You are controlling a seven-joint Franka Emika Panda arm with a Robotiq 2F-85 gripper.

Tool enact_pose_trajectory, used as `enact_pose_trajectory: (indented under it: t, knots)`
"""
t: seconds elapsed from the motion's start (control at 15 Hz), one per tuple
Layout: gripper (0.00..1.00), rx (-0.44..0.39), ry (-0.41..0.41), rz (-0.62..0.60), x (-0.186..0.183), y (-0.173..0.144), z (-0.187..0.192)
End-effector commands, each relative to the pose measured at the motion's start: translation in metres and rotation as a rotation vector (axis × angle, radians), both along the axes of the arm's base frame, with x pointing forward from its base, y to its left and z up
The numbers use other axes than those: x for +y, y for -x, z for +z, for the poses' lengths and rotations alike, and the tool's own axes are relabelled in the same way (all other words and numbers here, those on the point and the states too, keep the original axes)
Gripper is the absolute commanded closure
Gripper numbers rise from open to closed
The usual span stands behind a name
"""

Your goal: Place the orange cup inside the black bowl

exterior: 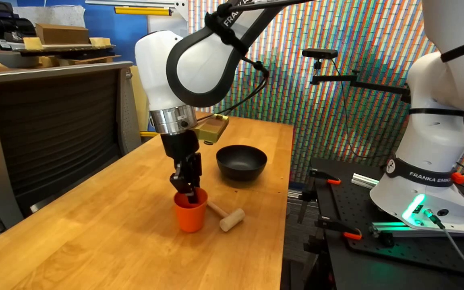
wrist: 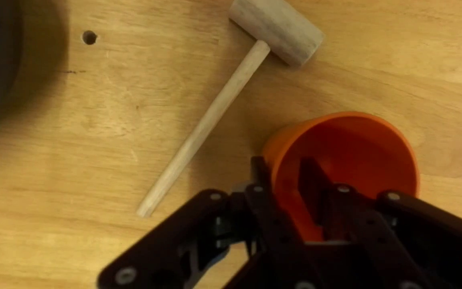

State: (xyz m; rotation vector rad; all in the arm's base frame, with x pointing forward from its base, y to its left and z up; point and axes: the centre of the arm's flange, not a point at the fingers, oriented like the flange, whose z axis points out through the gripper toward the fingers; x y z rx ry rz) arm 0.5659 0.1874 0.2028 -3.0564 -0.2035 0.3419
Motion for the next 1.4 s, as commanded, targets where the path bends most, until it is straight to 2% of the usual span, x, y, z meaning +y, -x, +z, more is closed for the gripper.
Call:
enact_pose_trajectory:
  t: [0.0, 0.2, 0.4, 0.6, 0.73, 0.87, 1.0, 1.2, 1.33]
  knots:
    - [1.0, -0.02, -0.031, 0.052, -0.004, 0.003, 0.004]
    - [1.0, -0.015, -0.028, 0.066, -0.025, 0.002, 0.019]
    - [0.99, -0.082, 0.011, 0.021, -0.067, -0.01, 0.063]
    - [0.99, -0.179, 0.132, -0.054, -0.124, -0.02, 0.114]
    - [0.99, -0.194, 0.203, -0.127, -0.17, -0.014, 0.137]
    - [0.99, -0.167, 0.25, -0.208, -0.21, -0.001, 0.146]
    - [0.99, -0.094, 0.241, -0.273, -0.237, 0.014, 0.137]
    - [0.99, 0.021, 0.199, -0.308, -0.252, 0.033, 0.106]
    - [0.99, 0.038, 0.165, -0.315, -0.253, 0.04, 0.083]
